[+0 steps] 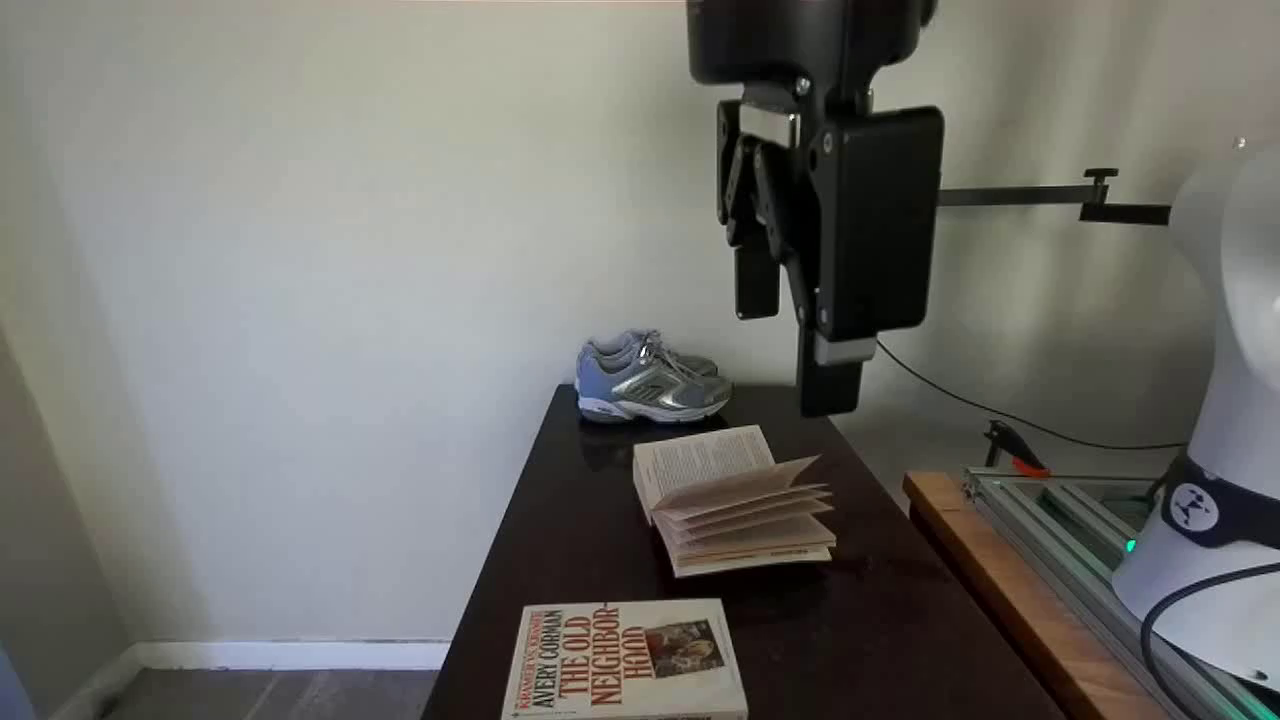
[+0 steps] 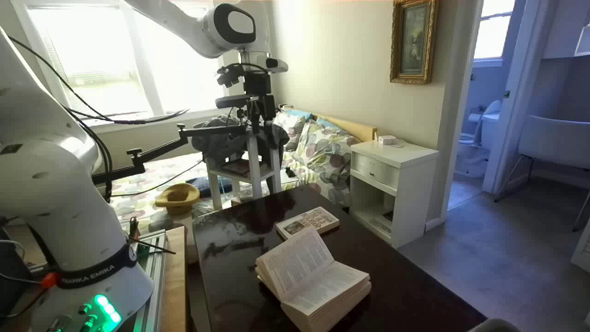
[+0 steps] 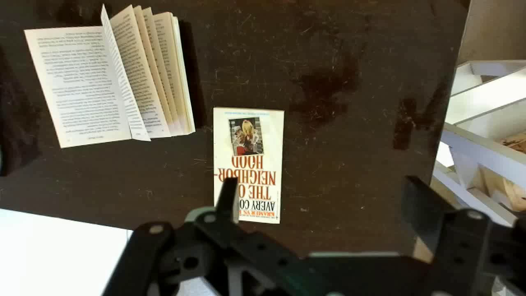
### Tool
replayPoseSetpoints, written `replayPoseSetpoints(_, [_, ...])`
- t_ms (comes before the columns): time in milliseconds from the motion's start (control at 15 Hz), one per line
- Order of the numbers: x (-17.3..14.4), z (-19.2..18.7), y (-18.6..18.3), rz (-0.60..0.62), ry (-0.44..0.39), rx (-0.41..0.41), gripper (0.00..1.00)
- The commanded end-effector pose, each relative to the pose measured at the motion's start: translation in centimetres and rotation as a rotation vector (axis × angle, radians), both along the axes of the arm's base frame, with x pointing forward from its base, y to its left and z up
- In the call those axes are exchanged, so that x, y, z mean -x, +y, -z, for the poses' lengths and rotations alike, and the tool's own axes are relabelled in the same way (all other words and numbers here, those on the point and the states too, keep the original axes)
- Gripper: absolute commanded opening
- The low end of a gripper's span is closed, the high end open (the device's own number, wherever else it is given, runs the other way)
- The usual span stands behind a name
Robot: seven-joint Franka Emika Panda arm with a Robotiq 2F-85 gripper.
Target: Close the open book.
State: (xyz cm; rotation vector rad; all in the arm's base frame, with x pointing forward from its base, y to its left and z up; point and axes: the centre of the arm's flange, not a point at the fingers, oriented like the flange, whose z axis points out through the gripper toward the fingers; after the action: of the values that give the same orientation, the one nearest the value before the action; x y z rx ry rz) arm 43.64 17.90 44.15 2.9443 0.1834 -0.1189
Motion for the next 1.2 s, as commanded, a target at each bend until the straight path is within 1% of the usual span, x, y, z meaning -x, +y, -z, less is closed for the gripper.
replayPoseSetpoints(0, [0.0, 0.0, 0.0, 0.0, 0.0, 0.0, 1.0])
replayPoseSetpoints(333, [0.0, 0.0, 0.0, 0.0, 0.0, 0.0, 1.0])
replayPoseSetpoints(467, [-0.1, 0.8, -0.2, 0.055, -0.003, 0.118, 1.0])
replayPoseSetpoints(600, [0.2, 1.7, -1.4, 0.112, -0.016, 0.226, 1.0])
replayPoseSetpoints(667, [0.5, 2.4, -2.1, 0.136, -0.04, 0.272, 1.0])
replayPoseSetpoints(733, [0.8, 3.1, -2.8, 0.149, -0.053, 0.3, 1.0])
replayPoseSetpoints(867, [1.4, 4.9, -4.1, 0.182, -0.111, 0.399, 1.0])
replayPoseSetpoints(933, [1.7, 6.0, -4.9, 0.174, -0.158, 0.44, 1.0])
replayPoseSetpoints(1067, [2.0, 7.8, -5.7, 0.15, -0.195, 0.47, 1.0])
replayPoseSetpoints(1133, [2.2, 8.2, -5.9, 0.167, -0.193, 0.488, 1.0])
